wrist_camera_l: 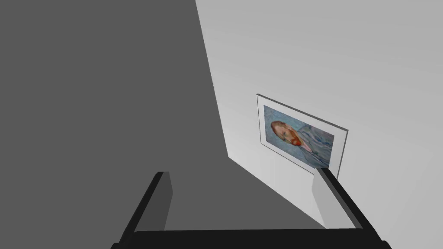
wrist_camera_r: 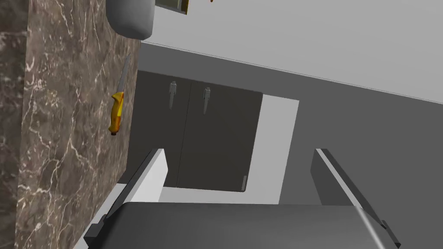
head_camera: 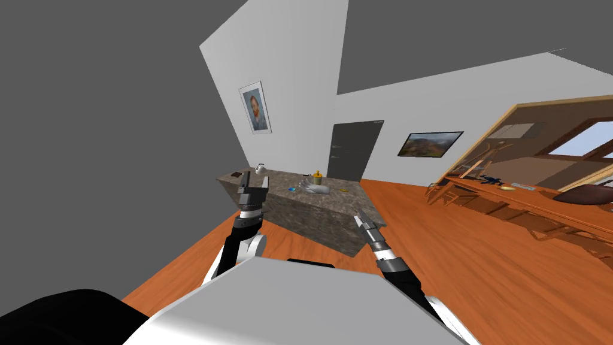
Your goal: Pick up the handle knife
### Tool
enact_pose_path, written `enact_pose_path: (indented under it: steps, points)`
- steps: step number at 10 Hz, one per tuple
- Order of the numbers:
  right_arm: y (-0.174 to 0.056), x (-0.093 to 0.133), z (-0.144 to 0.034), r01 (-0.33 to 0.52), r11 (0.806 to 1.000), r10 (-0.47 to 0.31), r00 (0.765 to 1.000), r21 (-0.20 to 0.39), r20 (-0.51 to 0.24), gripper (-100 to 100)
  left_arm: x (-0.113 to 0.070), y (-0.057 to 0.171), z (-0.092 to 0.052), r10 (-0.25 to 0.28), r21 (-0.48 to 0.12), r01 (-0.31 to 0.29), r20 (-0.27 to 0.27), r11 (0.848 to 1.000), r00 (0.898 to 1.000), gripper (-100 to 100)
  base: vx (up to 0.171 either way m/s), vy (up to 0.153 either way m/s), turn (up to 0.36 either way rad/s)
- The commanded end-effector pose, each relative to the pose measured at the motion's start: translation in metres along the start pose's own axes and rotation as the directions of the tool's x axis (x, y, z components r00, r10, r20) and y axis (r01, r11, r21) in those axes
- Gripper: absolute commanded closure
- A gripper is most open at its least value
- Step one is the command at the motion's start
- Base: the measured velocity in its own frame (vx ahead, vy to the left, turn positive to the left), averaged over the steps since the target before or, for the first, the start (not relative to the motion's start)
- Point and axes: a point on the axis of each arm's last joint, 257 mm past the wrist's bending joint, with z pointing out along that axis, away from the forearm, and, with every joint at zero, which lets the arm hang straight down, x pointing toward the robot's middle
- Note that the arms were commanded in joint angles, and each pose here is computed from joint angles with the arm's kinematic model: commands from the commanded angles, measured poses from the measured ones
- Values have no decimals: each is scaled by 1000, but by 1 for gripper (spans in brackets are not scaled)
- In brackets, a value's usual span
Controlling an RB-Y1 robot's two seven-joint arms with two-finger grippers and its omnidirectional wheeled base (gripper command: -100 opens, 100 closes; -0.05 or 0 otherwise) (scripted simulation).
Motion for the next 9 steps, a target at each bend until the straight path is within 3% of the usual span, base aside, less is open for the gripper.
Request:
enact_pose_path:
  steps: [1, 2, 3, 4, 6, 7, 8, 9]
  points:
    - [-9, 8, -7, 27, 999, -25, 999, 37, -45, -100, 0, 0, 0, 0, 0, 0, 0, 1000, 1000, 0, -89, 60, 112]
    - [-33, 18, -20, 47, 993, -37, 995, 107, -88, -100, 0, 0, 0, 0, 0, 0, 0, 1000, 1000, 0, -101, 87, 291]
    - [-34, 17, -21, 65, 992, -53, 992, 110, -110, -100, 0, 0, 0, 0, 0, 0, 0, 1000, 1000, 0, -86, 68, 118]
    - [-59, 27, -37, 87, 980, -60, 987, 180, -152, -100, 0, 0, 0, 0, 0, 0, 0, 1000, 1000, 0, -105, 69, 257]
    - [-60, 26, -40, 117, 976, -83, 979, 183, -187, -100, 0, 0, 0, 0, 0, 0, 0, 1000, 1000, 0, -58, 40, 55]
    - [-86, 34, -60, 152, 956, -91, 967, 252, -239, -100, 0, 0, 0, 0, 0, 0, 0, 1000, 1000, 0, -59, 60, 317]
    - [-87, 32, -62, 173, 952, -105, 959, 252, -263, -100, 0, 0, 0, 0, 0, 0, 0, 1000, 1000, 0, -64, 53, 134]
    - [-111, 39, -85, 210, 925, -107, 944, 317, -313, -100, 0, 0, 0, 0, 0, 0, 0, 1000, 1000, 0, -90, 71, 287]
